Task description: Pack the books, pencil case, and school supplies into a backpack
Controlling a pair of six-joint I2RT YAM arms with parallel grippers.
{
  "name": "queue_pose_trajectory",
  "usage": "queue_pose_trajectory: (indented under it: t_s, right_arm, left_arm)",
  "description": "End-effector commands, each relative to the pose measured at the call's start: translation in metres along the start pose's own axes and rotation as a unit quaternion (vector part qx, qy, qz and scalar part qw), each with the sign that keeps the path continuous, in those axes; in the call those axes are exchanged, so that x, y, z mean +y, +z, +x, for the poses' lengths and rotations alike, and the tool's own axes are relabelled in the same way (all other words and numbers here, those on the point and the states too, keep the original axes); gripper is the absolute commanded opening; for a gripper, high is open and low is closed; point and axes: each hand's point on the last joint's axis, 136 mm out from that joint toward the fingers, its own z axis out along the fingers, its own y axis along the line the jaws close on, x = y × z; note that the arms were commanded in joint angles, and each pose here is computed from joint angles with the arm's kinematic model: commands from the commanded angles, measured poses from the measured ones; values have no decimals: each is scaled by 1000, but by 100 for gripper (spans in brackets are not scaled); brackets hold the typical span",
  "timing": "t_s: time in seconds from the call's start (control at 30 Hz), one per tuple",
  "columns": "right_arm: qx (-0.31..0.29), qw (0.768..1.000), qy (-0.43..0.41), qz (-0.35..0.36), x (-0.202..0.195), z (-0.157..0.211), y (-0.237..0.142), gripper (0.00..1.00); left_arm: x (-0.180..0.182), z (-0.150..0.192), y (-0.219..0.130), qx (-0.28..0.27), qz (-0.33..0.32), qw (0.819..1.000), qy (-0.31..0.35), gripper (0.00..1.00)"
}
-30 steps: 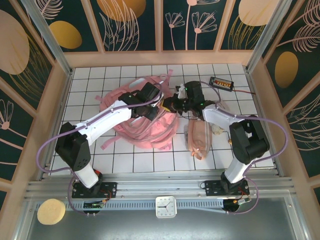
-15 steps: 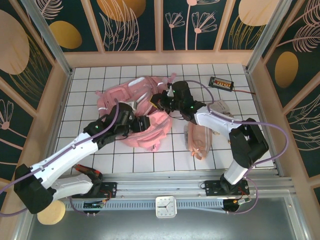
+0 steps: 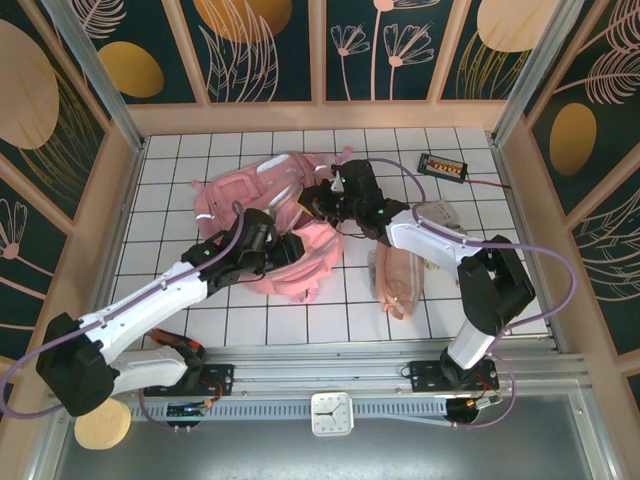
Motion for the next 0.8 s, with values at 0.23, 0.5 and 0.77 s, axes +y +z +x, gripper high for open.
queue_pose_trajectory:
  t_s: [0.23, 0.5, 0.77]
  right_arm:
    - [-30, 994, -46, -90, 71, -10, -12, 0]
    - [-20, 994, -42, -102, 85, 1, -11, 0]
    - [0, 992, -34, -118, 99, 22, -6, 0]
  left_arm:
    - [-2, -19, 4, -6, -56, 997, 49, 50]
    - [12, -27, 11, -16, -104, 992, 69, 44]
    - [22, -39, 12, -47, -135, 987, 72, 33]
